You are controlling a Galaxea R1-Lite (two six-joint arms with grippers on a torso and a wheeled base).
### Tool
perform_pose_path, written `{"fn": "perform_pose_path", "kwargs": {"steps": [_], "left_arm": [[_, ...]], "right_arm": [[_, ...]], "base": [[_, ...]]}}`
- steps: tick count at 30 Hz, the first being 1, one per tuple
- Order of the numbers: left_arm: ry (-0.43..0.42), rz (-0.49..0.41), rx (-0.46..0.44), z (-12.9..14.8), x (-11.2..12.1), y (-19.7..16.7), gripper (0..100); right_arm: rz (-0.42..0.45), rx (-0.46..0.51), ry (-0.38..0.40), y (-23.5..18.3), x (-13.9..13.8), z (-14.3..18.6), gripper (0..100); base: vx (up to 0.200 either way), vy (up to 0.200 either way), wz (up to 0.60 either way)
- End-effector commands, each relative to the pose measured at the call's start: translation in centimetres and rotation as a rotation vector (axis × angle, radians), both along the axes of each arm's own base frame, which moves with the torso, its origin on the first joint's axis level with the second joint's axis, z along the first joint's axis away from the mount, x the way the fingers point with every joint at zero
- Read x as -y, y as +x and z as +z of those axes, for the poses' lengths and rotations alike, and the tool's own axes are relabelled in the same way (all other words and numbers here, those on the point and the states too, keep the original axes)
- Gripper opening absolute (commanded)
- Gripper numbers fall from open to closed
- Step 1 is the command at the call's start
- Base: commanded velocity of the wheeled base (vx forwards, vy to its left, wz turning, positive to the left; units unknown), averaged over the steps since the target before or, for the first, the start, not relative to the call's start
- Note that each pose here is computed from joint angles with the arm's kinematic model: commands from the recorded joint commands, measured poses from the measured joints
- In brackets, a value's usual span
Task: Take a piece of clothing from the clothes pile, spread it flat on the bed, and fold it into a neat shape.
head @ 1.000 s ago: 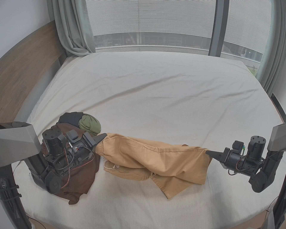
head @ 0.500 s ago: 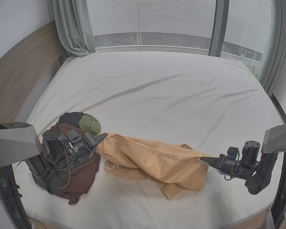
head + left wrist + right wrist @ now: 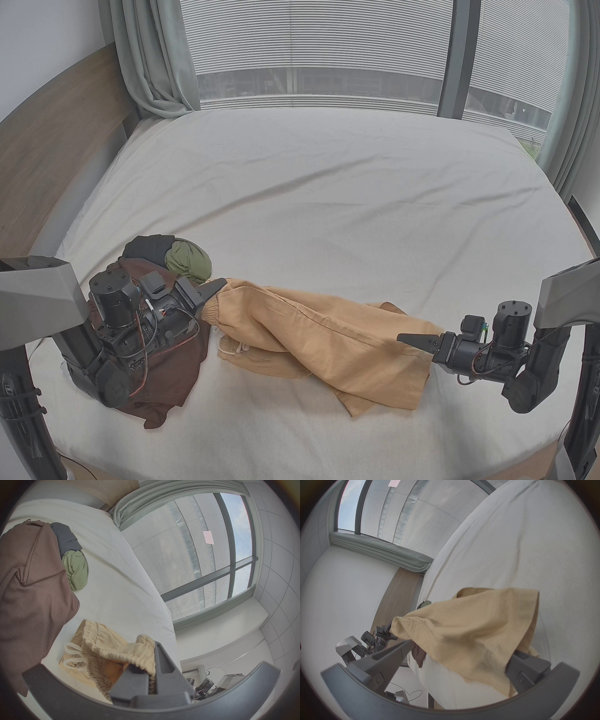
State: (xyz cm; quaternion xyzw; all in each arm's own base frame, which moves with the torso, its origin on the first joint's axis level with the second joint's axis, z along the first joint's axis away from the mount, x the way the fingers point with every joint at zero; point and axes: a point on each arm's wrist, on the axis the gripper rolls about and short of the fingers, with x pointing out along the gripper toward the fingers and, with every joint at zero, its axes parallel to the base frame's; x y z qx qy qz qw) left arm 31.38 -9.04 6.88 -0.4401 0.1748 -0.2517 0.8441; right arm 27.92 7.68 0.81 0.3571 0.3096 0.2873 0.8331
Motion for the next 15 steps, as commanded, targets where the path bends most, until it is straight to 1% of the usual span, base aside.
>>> {"fn": "perform_pose_path", "kwargs": {"steps": [1,8,13,14,15], "left_arm": [[-0.001,0.000,0.002,0.1,0.0,0.0,0],[-0.001,-0.002,0.003,0.1,0.0,0.0,0],[-0.001,-0.002,0.000,0.0,0.0,0.0,0],[-0.001,-0.002,0.002,0.0,0.0,0.0,0],[-0.001,-0.002,0.002,0.0,0.0,0.0,0]], "right_arm": [[0.030,-0.037,-0.011,-0.1,-0.9,-1.3,100],[0.048,-0.063,-0.021,0.1,-1.5,-2.5,100],[0.048,-0.043,-0.027,0.3,-1.6,-2.4,100],[0.048,-0.043,-0.027,0.3,-1.6,-2.4,0],[0.046,-0.045,-0.028,0.3,-1.6,-2.5,0]], "base": [[0.000,0.000,0.00],[0.000,0.000,0.00],[0.000,0.000,0.00],[0.000,0.000,0.00],[0.000,0.000,0.00]]}}
